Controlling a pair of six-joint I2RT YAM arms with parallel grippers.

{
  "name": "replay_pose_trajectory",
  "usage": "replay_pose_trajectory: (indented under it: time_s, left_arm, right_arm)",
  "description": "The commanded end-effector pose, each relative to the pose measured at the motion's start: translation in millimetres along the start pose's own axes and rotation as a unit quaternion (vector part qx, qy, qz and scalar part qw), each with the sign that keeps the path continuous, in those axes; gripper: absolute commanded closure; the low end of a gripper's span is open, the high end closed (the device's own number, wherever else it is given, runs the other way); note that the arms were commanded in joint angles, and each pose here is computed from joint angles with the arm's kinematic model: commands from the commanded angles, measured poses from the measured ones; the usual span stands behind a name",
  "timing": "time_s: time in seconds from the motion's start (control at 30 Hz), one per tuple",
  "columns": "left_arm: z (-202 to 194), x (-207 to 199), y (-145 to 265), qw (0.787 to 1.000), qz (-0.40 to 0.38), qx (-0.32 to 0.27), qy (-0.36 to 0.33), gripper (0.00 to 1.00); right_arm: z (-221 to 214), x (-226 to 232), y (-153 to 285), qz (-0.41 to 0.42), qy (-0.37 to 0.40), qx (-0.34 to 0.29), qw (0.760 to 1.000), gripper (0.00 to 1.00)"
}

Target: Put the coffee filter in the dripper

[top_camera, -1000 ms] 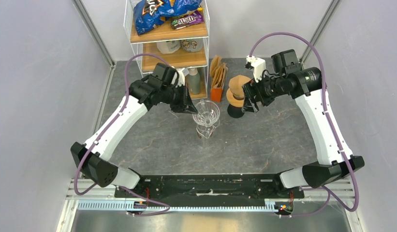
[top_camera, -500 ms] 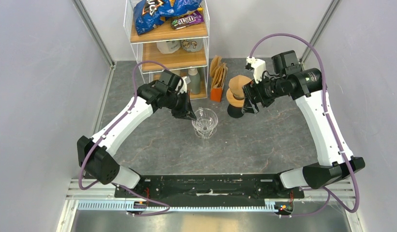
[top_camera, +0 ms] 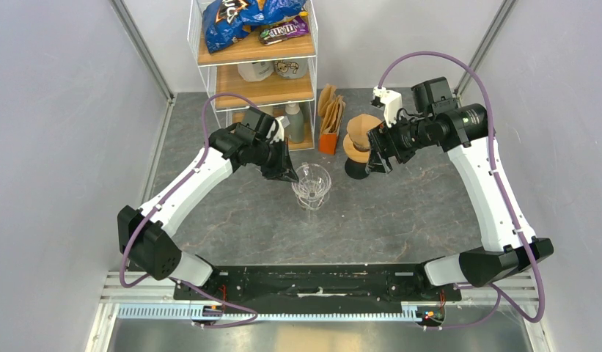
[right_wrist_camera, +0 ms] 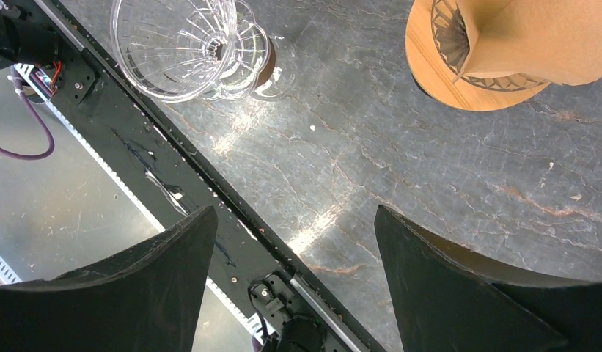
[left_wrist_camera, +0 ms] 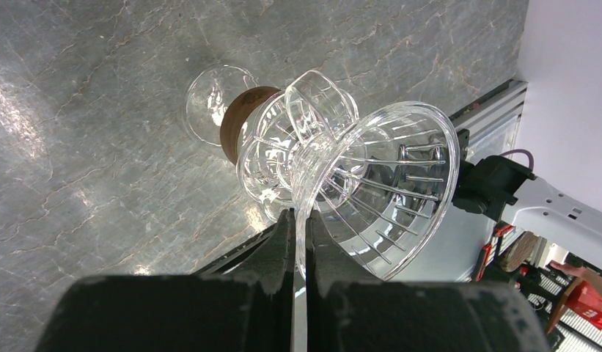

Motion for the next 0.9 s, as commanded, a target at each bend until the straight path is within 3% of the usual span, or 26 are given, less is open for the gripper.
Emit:
replay_pose_trajectory:
  time_s: [0.0,0.07,0.13,0.2,0.3,0.43,0.5,0.63,0.73,0.87]
  left_arm:
    - [1,-3,7,1.0,-0.012,-0.017,-0.016,0.98]
    - [-1,-2,8,1.0,-0.011,-0.017,-0.016,0.94]
    - [-1,-2,8,1.0,-0.015,-0.016,-0.015,0.78]
    - [-1,-3,9,1.0,-0.017,-0.016,-0.016,0.7]
    - [0,-5,11,0.999,-0.024,-0.018,-0.018,0.49]
    - [2,-12,18,0.999,-0.036,-0.028,-0.028,0.41]
    - [5,-19,30,0.997,-0.053,-0.041,-0.042,0.35]
    - [14,-34,74,0.986,-0.094,-0.11,-0.079,0.13]
    - [26,-29,108,0.976,-0.112,-0.168,-0.08,0.08]
    - [39,-6,136,0.969,-0.078,-0.226,-0.063,0.07]
  right_arm:
    - [1,3,7,0.001,0.015,-0.019,1.0,0.13]
    - [2,3,7,0.001,0.015,-0.019,1.0,0.13]
    - [2,3,7,0.004,0.014,-0.019,1.0,0.13]
    - [2,3,6,0.005,0.014,-0.019,1.0,0.13]
    - [3,3,6,0.006,0.015,-0.02,1.0,0.13]
    - [4,2,6,0.006,0.014,-0.02,1.0,0.12]
    - [7,2,7,0.001,0.012,-0.025,1.0,0.13]
    - [26,0,11,-0.008,-0.003,-0.057,0.998,0.13]
    - [49,-11,10,-0.039,-0.028,-0.083,0.995,0.13]
    - [89,-39,0,-0.123,-0.08,-0.128,0.981,0.15]
Point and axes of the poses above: each gripper's point midway between its finger pads, its own y axis back along the fingers, its own x axis along the line the jaws close on, z = x × y, the point moved 10 cm from there along y, back along the fingers, and after that the axes turned 5 degrees about y, right-handed, at the moved point
